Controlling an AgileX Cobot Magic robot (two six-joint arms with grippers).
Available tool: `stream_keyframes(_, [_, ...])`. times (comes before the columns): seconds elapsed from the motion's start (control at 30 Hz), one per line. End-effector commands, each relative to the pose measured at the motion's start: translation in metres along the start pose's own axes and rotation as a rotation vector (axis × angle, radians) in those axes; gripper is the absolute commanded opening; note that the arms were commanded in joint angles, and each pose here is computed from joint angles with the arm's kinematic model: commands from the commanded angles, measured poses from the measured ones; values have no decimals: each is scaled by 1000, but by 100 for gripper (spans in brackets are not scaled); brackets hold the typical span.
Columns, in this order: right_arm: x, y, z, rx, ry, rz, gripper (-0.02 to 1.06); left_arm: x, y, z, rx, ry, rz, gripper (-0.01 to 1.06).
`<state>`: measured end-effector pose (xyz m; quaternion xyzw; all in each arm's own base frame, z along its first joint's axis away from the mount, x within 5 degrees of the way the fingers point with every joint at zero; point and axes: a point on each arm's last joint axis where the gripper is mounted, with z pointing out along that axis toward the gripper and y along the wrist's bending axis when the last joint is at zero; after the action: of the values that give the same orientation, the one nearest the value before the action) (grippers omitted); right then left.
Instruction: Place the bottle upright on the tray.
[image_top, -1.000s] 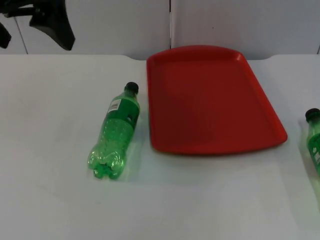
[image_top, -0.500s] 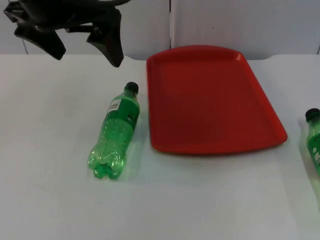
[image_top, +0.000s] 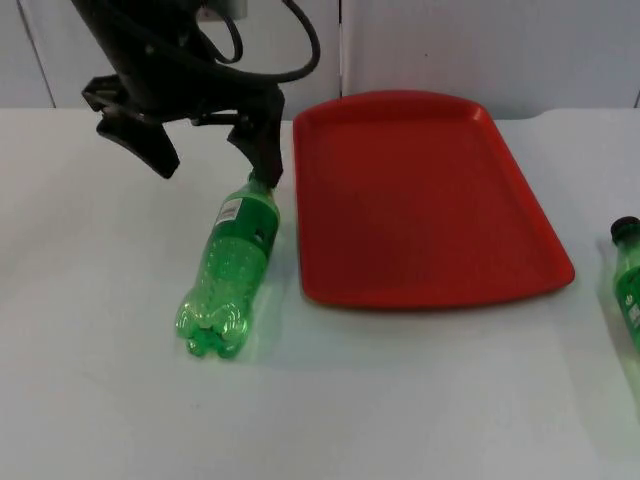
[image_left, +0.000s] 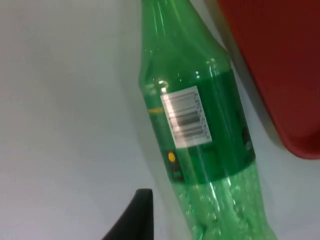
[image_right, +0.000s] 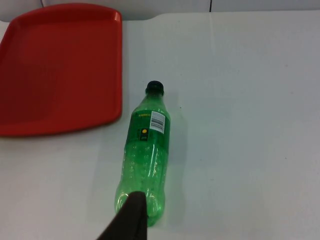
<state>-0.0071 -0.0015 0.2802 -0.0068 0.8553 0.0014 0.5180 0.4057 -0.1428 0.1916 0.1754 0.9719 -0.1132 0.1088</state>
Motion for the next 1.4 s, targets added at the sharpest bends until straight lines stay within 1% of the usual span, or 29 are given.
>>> stream_keyframes(0.0, [0, 0, 0, 7, -7, -1, 105, -4, -3, 8, 21, 9, -19, 105])
stream_keyframes(0.17, [0, 0, 0, 7, -7, -1, 105, -17, 3, 36, 21, 26, -37, 105])
stream_keyframes(0.37, [0, 0, 0, 7, -7, -1, 105, -31, 8, 53, 20, 21, -39, 105])
stream_keyframes(0.57, [0, 0, 0, 7, -7, -1, 105, -37, 12, 64, 7, 17, -40, 105])
stream_keyframes(0.67, [0, 0, 0, 7, -7, -1, 105, -39, 14, 69, 0, 19, -40, 105])
stream_keyframes(0.87, [0, 0, 0, 7, -7, -1, 105, -34, 26, 81, 1, 59, -79, 105])
stream_keyframes(0.93, [0, 0, 0, 7, -7, -1, 105, -32, 29, 85, -21, 72, -66, 105])
stream_keyframes(1.03, [0, 0, 0, 7, -7, -1, 105, -31, 32, 91, -41, 82, -65, 105])
stream_keyframes(1.37, [0, 0, 0, 7, -7, -1, 105, -27, 35, 108, -39, 104, -85, 105])
